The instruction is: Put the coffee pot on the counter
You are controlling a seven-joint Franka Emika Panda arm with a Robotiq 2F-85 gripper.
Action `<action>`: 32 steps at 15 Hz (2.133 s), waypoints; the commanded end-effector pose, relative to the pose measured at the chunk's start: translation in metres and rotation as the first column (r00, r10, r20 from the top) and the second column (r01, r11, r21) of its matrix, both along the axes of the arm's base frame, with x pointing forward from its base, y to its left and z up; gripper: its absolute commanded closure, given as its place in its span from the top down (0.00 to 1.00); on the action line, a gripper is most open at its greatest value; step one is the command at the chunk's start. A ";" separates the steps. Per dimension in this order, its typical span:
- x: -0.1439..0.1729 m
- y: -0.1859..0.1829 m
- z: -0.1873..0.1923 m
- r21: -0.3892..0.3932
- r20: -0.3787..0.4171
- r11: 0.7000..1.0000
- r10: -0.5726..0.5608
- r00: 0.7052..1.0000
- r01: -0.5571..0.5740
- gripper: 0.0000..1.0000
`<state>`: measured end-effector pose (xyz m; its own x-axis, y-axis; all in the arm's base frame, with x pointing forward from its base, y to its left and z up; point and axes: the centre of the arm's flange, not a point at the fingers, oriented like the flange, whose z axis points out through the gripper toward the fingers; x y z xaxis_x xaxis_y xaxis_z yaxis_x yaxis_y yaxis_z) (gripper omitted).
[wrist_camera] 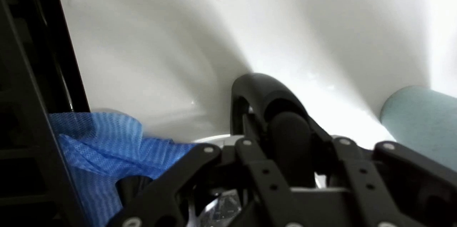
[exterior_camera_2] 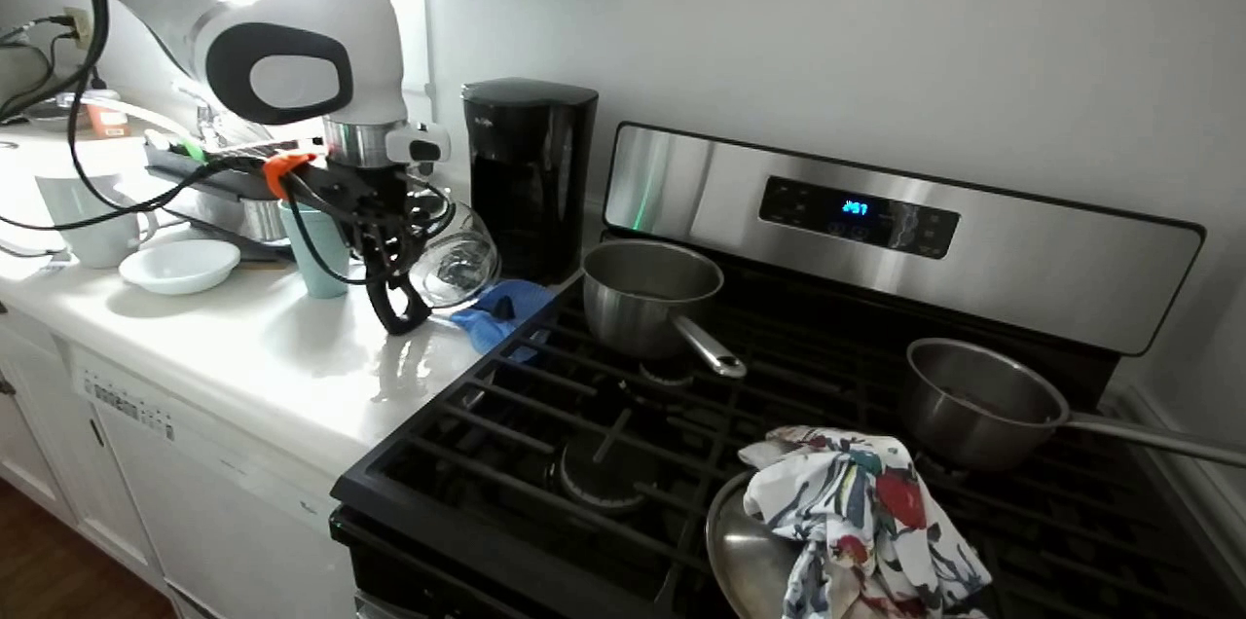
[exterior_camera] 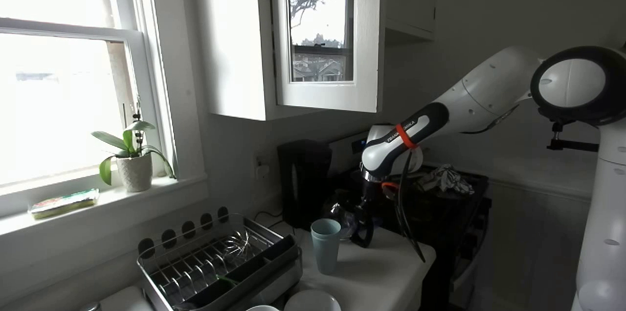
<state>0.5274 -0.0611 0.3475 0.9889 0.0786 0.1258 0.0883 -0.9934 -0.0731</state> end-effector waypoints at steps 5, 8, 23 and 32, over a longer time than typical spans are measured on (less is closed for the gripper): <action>-0.022 -0.001 0.016 -0.009 -0.006 1.000 -0.023 1.000 0.023 0.08; -0.024 -0.004 0.021 -0.011 -0.009 1.000 -0.030 1.000 0.029 0.08; -0.037 -0.007 0.030 0.006 -0.070 0.998 -0.057 0.996 0.057 0.08; -0.044 -0.014 0.039 -0.008 -0.104 0.998 -0.065 0.992 0.065 0.08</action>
